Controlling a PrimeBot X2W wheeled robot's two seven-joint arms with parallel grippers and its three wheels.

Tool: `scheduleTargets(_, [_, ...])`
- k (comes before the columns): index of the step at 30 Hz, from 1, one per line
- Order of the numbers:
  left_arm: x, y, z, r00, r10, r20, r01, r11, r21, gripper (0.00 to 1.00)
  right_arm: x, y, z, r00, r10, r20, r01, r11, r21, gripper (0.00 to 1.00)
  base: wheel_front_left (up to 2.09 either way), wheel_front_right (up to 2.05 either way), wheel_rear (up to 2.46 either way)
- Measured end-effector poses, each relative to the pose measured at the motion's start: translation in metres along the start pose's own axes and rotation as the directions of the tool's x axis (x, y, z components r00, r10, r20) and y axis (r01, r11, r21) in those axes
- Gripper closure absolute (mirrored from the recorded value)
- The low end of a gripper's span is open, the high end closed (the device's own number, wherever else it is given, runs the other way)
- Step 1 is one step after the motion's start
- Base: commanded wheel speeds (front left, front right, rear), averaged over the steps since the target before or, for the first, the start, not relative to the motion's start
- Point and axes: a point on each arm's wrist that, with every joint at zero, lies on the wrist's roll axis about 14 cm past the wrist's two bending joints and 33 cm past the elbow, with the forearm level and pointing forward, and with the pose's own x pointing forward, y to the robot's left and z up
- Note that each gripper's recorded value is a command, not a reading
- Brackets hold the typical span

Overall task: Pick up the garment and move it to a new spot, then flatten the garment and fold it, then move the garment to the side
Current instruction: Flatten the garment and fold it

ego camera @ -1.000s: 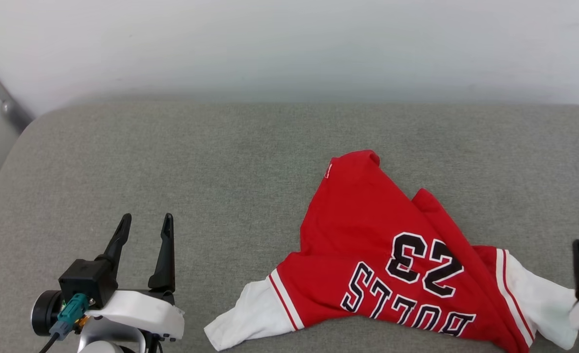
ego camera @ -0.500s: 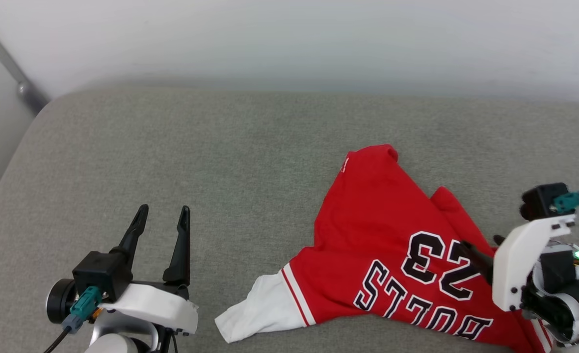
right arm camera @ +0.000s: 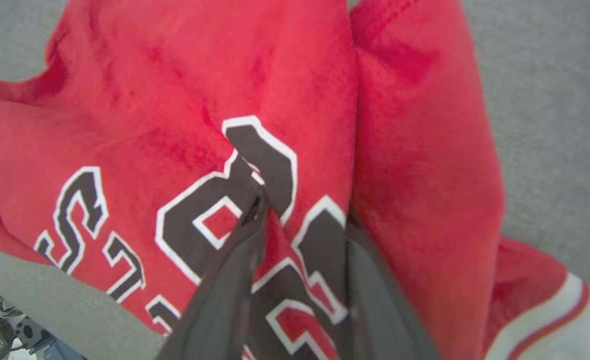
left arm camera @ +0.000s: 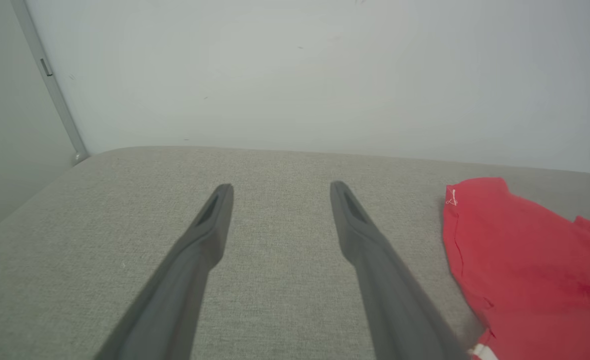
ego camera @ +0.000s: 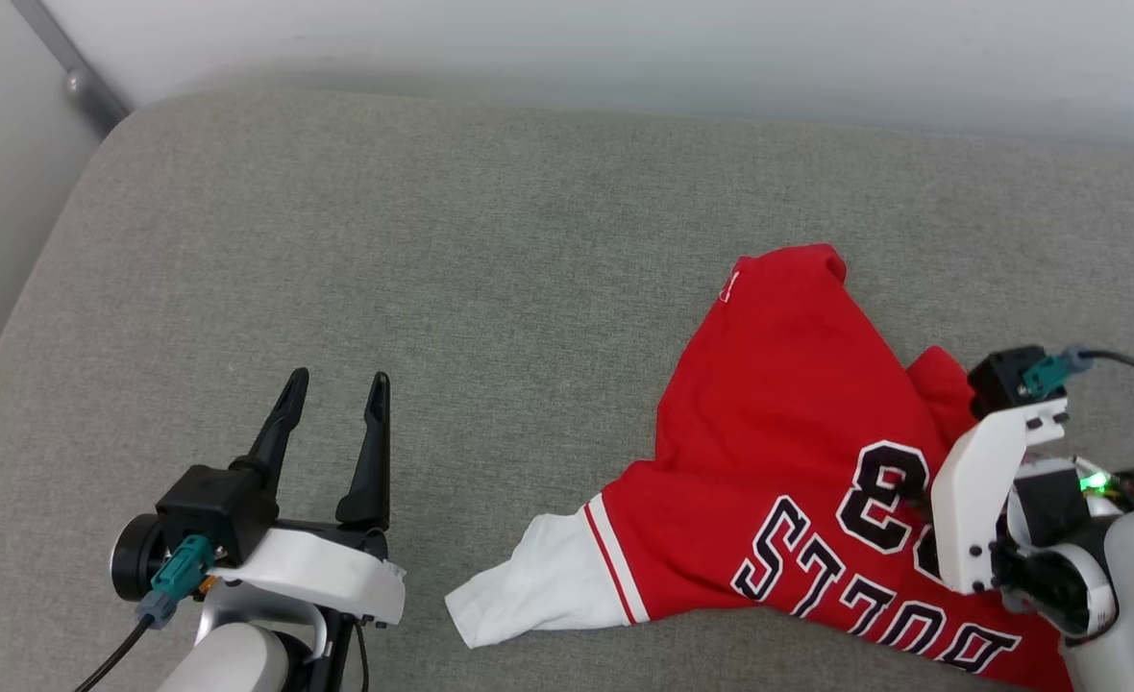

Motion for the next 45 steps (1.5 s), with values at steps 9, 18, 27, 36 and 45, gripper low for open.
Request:
scheduleTargets(9, [0.005, -0.007, 0.003, 1.0, -0.021, 0.018, 0.021, 1.0, -0.002, 0.0, -0.022, 0.006, 0.066, 0.975, 0.003, 0.221, 0.019, 0.995, -0.099, 1.0, 0.0, 0.0, 0.0])
scheduleTargets(18, [0.02, -0.015, 0.0, 0.998, -0.057, 0.02, 0.057, 0.998, -0.005, 0.0, -0.025, 0.001, 0.158, 0.916, -0.002, 0.402, 0.081, 0.981, -0.178, 1.0, 0.0, 0.0, 0.0])
scheduleTargets(27, [0.039, -0.01, -0.026, 0.998, -0.048, -0.034, 0.047, 0.999, -0.011, 0.0, 0.019, -0.02, 0.212, 0.884, -0.017, 0.467, 0.101, 0.983, -0.154, 1.0, 0.0, 0.0, 0.0])
scheduleTargets(36, [0.044, 0.002, -0.041, 0.998, -0.014, -0.066, 0.014, 1.0, 0.004, 0.0, 0.089, -0.028, 0.177, 0.931, -0.024, 0.365, 0.07, 0.991, -0.113, 0.0, 0.0, 0.0, 0.0])
scheduleTargets(45, [0.04, 0.0, -0.027, 0.999, -0.021, -0.026, 0.021, 1.0, 0.007, 0.0, 0.057, -0.026, 0.182, 0.869, -0.014, 0.495, 0.077, 0.991, -0.108, 0.0, 0.0, 0.0, 0.0])
